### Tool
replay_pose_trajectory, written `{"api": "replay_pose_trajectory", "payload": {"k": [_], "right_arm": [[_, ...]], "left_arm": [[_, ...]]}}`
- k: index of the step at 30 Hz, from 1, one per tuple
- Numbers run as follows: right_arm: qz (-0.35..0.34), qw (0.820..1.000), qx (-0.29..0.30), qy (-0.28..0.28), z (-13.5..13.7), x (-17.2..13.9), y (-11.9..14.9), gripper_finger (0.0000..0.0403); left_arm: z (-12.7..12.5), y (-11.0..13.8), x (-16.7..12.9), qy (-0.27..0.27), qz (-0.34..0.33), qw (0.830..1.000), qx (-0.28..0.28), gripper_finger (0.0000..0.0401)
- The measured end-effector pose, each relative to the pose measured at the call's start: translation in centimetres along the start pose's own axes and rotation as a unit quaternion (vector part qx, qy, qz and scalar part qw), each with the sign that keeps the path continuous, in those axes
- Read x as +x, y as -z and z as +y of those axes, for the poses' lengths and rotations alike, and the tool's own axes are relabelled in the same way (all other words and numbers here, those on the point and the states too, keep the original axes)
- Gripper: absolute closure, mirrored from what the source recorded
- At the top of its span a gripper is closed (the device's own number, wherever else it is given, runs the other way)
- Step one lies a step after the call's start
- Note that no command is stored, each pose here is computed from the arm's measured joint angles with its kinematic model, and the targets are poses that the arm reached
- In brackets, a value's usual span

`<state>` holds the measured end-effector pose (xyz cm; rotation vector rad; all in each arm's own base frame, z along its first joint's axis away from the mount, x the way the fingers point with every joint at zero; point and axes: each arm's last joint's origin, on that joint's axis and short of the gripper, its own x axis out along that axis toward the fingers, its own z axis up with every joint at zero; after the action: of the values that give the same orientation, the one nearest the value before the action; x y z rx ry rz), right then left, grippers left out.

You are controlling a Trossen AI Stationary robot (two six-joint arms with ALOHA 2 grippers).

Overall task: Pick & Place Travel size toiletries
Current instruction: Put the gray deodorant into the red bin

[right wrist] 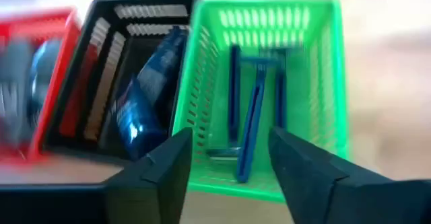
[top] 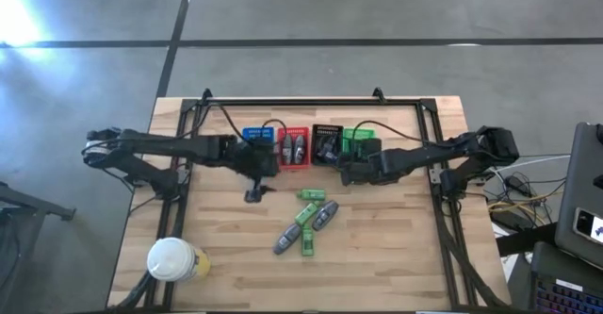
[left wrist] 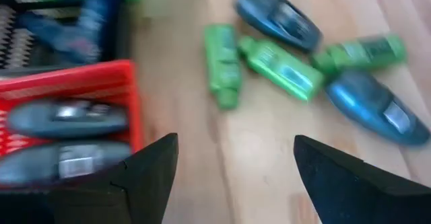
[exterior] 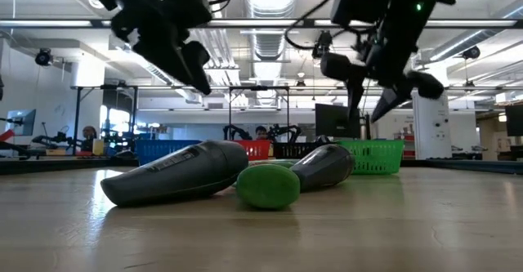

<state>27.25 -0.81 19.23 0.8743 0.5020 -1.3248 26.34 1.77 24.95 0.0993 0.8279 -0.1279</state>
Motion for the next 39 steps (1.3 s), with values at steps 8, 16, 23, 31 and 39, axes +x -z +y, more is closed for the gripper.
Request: {"api": "replay_pose_trajectory", "payload": {"k": [8,16,23,31,39], "right_arm": [[0.039,0.971,-0.235,0.01,0.9,-3.9,-2.9,0.0155],[0.049,0.934,-0.354,0.015,-0.5,-5.1,-3.5,0.0124],[0.048,0.938,-0.344,-0.003,-3.6,-5.8,-3.6,0.0115],[0.037,0.943,-0.33,-0.03,-6.1,-6.7,-4.2,0.0127],[0.022,0.946,-0.321,-0.042,-7.1,-7.1,-4.7,0.0149]], "left_arm": [[-4.0,0.4,3.1,0.051,0.03,0.992,-0.108,0.0103],[-8.8,-0.2,6.4,-0.004,0.057,0.965,-0.255,0.0103],[-11.8,-2.3,8.3,-0.056,0.071,0.942,-0.324,0.0098],[-13.6,-5.1,11.0,-0.106,0.141,0.932,-0.317,0.0041],[-14.7,-3.7,14.6,-0.103,0.233,0.913,-0.318,0.0023]]}}
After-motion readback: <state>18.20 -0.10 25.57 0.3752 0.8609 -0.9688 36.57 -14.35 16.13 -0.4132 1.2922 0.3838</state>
